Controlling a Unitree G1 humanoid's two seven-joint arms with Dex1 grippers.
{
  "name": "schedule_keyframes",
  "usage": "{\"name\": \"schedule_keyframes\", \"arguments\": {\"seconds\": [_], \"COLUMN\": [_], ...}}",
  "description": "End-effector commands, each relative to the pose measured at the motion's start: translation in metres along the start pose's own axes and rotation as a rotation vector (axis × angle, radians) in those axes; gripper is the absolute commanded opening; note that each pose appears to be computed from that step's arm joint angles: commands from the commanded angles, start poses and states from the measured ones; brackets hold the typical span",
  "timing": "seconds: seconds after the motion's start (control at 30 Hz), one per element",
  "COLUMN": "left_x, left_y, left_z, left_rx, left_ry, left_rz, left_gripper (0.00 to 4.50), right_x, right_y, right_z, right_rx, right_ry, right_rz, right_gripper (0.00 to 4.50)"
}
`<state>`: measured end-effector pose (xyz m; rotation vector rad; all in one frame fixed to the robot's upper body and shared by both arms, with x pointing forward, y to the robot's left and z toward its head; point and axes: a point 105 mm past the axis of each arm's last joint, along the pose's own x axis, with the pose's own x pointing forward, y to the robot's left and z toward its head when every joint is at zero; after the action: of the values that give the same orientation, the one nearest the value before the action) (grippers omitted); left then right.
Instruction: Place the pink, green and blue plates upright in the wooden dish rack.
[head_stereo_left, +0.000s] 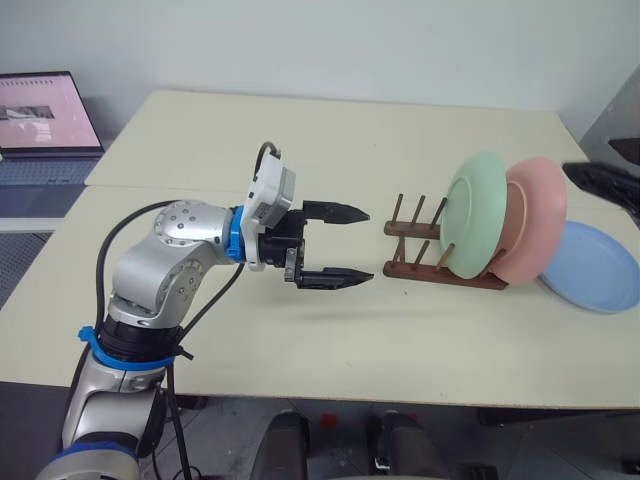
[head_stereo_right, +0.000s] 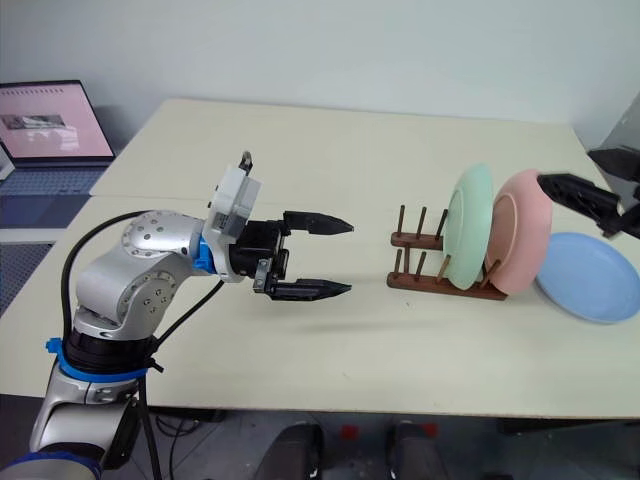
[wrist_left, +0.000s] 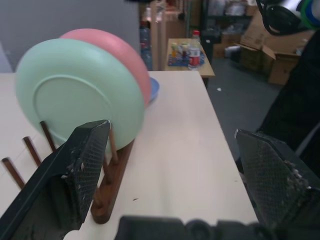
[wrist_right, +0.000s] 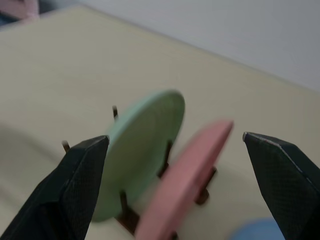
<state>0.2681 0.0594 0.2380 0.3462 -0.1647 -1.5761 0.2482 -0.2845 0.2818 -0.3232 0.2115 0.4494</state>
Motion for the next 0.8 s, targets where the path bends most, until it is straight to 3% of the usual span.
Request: {"name": "schedule_keyframes", "arguments": {"seconds": [0.03, 0.13, 0.3, 0.53, 0.77, 0.8], "left_x": [0.008, 0.015, 0.021, 0.031, 0.033, 0.034], "left_y": [-0.005, -0.010, -0.020, -0.033, -0.035, -0.035], "left_z": [0.011, 0.014, 0.021, 0.017, 0.016, 0.015], "left_rx": [0.110, 0.139, 0.158, 0.230, 0.218, 0.219], "left_ry": [0.001, -0.010, -0.028, -0.009, -0.025, -0.023], "left_rz": [-0.030, -0.071, -0.133, -0.184, -0.188, -0.185], "left_gripper": [4.38, 4.38, 4.38, 4.38, 4.38, 4.45], "right_x": [-0.016, -0.011, 0.011, 0.040, 0.057, 0.059], "right_y": [-0.010, -0.018, -0.028, -0.035, -0.042, -0.044], "right_z": [-0.021, -0.065, -0.110, -0.144, -0.160, -0.162], "right_rx": [-0.196, -0.331, -0.383, -0.350, -0.307, -0.298], "right_ry": [0.153, 0.349, 0.441, 0.454, 0.465, 0.466], "right_rz": [-0.033, -0.037, -0.058, -0.091, -0.129, -0.138], "right_gripper": [4.50, 4.50, 4.50, 4.50, 4.50, 4.33]}}
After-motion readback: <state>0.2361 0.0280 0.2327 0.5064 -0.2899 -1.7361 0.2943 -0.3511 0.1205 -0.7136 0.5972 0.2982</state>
